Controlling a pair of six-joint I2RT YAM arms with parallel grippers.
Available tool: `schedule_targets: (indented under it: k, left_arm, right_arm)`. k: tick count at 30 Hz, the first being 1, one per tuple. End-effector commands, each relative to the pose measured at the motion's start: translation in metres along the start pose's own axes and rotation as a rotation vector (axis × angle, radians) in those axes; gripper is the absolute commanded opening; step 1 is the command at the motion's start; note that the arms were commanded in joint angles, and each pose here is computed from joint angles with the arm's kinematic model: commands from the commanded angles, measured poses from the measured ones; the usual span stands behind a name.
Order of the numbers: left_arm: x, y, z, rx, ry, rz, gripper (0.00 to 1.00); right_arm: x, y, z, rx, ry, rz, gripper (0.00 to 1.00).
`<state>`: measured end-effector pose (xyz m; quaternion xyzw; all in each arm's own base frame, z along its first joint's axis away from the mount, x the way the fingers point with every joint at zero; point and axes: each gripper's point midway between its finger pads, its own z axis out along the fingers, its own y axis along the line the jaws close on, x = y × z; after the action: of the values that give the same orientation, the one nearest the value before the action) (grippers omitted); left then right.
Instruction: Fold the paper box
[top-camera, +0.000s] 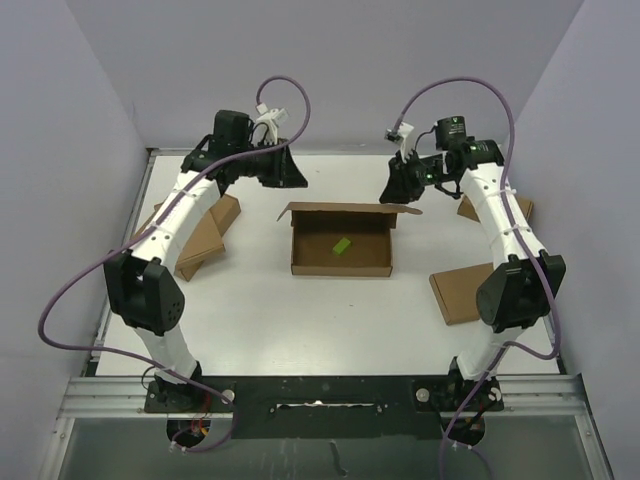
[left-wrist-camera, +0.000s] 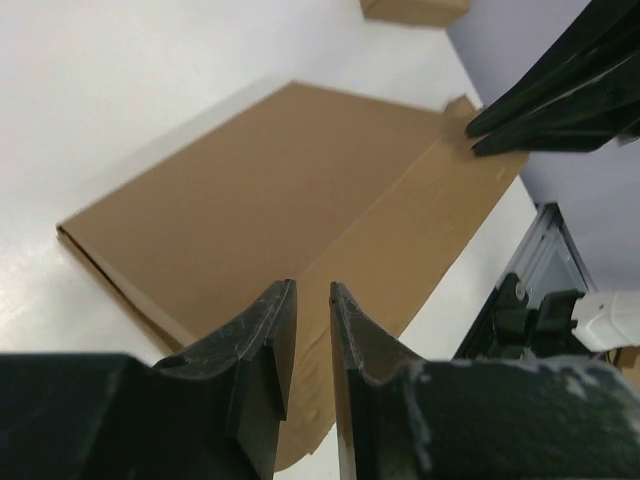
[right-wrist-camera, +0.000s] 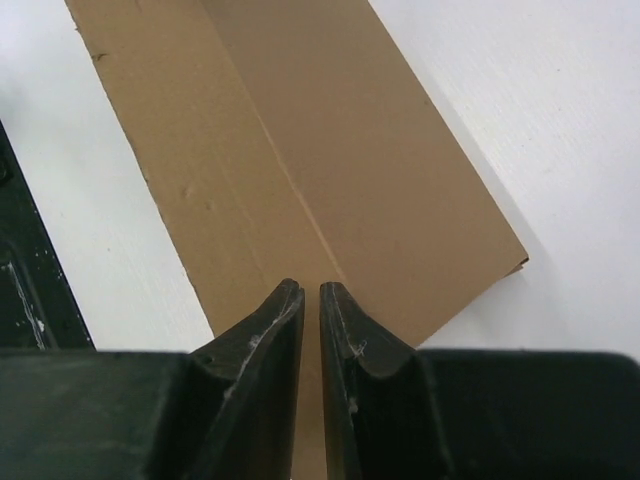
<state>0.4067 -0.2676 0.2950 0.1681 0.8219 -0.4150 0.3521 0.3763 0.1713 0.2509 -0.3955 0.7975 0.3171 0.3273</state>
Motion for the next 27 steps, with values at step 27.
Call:
schedule_targets:
  k: [27]
  left_arm:
    - [0.187, 0.038, 0.016, -0.002, 0.422, -0.173, 0.20]
  right_arm:
    - [0.149, 0.019, 0.072, -0.107, 0.292, 0.106, 0.16]
